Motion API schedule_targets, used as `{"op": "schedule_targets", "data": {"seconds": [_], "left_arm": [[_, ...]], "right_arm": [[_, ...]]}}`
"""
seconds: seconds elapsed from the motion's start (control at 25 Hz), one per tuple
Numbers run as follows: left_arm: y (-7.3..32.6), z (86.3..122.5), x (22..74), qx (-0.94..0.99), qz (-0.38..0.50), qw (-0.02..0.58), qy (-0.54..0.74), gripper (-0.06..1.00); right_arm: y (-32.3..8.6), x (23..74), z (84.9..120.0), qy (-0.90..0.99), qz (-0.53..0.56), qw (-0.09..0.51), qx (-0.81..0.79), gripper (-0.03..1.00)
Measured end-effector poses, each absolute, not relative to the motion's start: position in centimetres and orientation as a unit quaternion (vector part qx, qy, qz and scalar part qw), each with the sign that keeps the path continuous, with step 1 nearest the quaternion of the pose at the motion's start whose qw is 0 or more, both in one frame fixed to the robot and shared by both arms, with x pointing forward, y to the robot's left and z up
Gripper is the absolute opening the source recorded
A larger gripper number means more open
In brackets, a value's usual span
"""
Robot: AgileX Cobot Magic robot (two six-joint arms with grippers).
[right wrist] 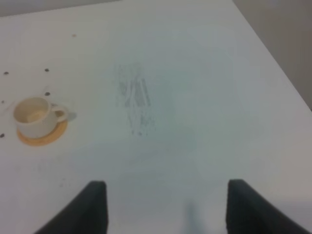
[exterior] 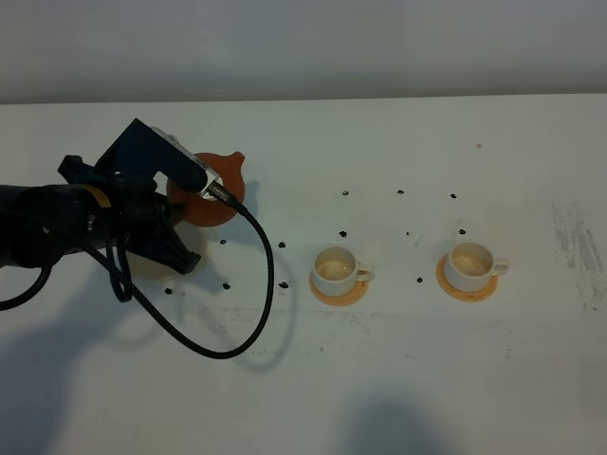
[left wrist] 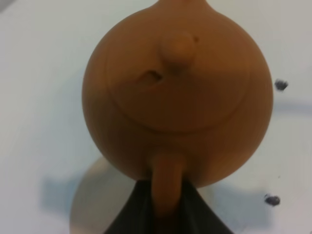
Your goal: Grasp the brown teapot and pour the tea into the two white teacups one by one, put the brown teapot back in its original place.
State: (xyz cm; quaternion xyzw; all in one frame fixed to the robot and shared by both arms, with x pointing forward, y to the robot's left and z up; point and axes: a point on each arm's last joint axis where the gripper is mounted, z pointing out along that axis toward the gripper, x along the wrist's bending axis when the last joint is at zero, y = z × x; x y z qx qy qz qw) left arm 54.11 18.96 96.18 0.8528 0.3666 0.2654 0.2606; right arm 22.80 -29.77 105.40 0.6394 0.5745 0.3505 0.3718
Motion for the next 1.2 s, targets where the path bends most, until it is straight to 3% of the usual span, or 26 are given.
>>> {"op": "schedule_targets", "data": {"seconds": [0.28, 1.2], "left_arm": [[18.1, 97.8, 53.4, 0.852, 0.28, 0.28, 0.343, 0.08], [16.7, 97.7, 52.6, 0.886, 0.288, 0.26, 0.252, 0.08]], "right_arm": [[-29.8, 22.8, 105.4, 0.575, 0.351, 0.372, 0.639, 0.51], [-29.8, 22.8, 105.4, 0.575, 0.351, 0.372, 0.639, 0.51]]}}
